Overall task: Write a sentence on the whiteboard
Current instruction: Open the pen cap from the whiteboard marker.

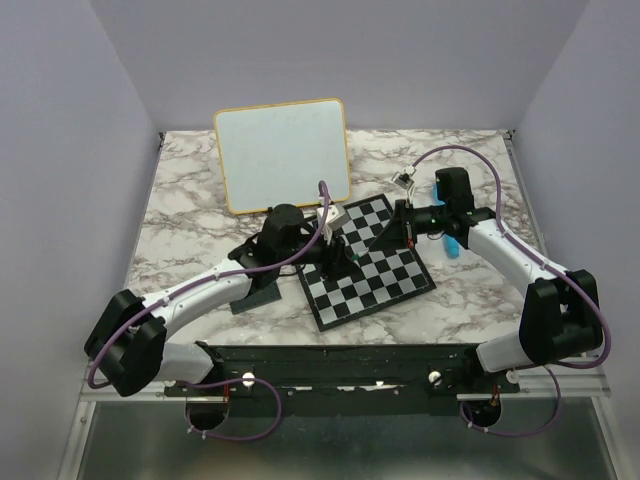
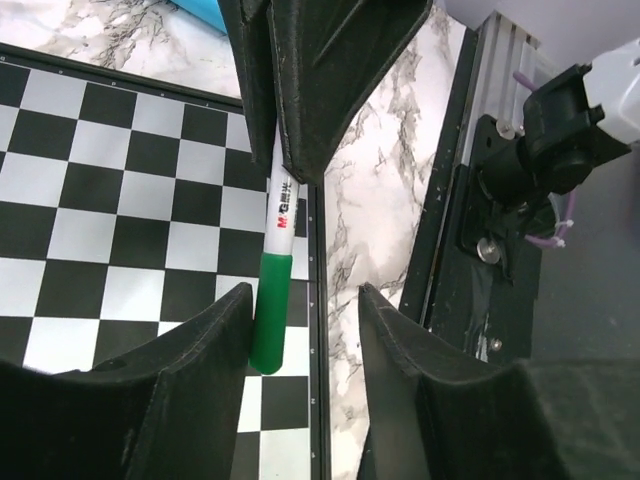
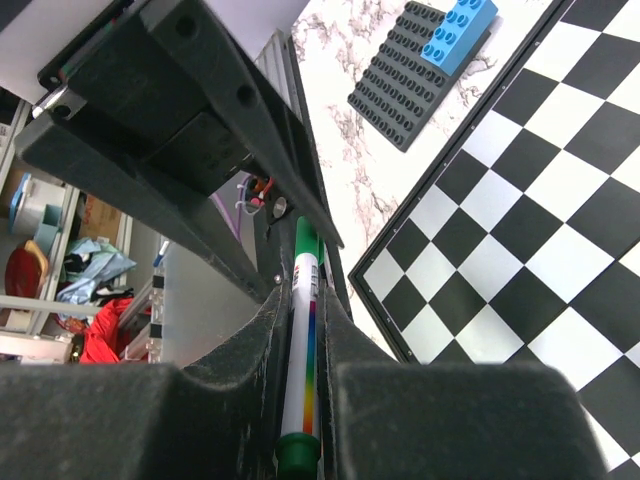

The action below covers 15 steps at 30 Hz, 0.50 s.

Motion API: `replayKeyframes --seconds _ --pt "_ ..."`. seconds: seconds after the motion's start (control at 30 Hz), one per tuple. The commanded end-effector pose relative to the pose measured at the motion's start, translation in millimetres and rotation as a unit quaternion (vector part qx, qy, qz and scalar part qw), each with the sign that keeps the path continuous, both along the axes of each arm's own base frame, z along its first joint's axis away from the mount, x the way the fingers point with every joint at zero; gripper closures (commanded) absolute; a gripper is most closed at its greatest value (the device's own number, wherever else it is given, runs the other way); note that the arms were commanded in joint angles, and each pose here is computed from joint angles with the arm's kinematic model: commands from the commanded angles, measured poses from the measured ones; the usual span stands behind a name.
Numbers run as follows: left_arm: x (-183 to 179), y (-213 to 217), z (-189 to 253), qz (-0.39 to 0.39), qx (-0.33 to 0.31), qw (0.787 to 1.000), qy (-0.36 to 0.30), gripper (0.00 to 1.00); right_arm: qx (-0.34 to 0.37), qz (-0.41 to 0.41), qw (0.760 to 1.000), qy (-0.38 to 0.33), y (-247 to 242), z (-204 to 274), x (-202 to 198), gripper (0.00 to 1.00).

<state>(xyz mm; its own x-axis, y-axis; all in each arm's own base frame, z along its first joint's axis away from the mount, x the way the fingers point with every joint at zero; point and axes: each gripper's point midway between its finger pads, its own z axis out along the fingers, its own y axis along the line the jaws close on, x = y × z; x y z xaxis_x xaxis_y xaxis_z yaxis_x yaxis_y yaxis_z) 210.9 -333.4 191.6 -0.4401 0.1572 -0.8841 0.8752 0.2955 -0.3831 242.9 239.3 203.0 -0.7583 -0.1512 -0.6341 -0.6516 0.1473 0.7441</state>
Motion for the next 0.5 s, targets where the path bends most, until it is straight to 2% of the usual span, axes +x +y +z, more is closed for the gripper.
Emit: replayKeyframes --seconds 0.0,0.1,0.13,0.17,0.47 --pt "-4.6 -6.2 4.2 -0.037 0.009 0.999 -0.012 0.51 0.011 0.012 1.000 0.004 0.3 0.8 -3.7 0.99" --pt "-4.3 -8.0 0.6 -0.044 0.020 0.999 -0.006 0.77 0.013 0.014 1.000 0.000 0.3 1.5 -3.9 0.99" --pt "-4.1 -8.4 0.2 -0.045 0.022 0.999 -0.004 0.95 0.013 0.014 1.000 -0.002 0.2 2.3 -4.5 0.99" --pt "-4.1 -8.8 -0.2 -0.047 0.023 0.999 -0.003 1.00 0.014 0.014 1.000 -0.002 -0.1 2.6 -4.2 0.99" --pt "-4.8 0.6 -3.1 -0.039 0.043 0.998 -0.016 1.00 0.012 0.015 1.000 -0.022 -0.1 4.3 -2.9 0.99"
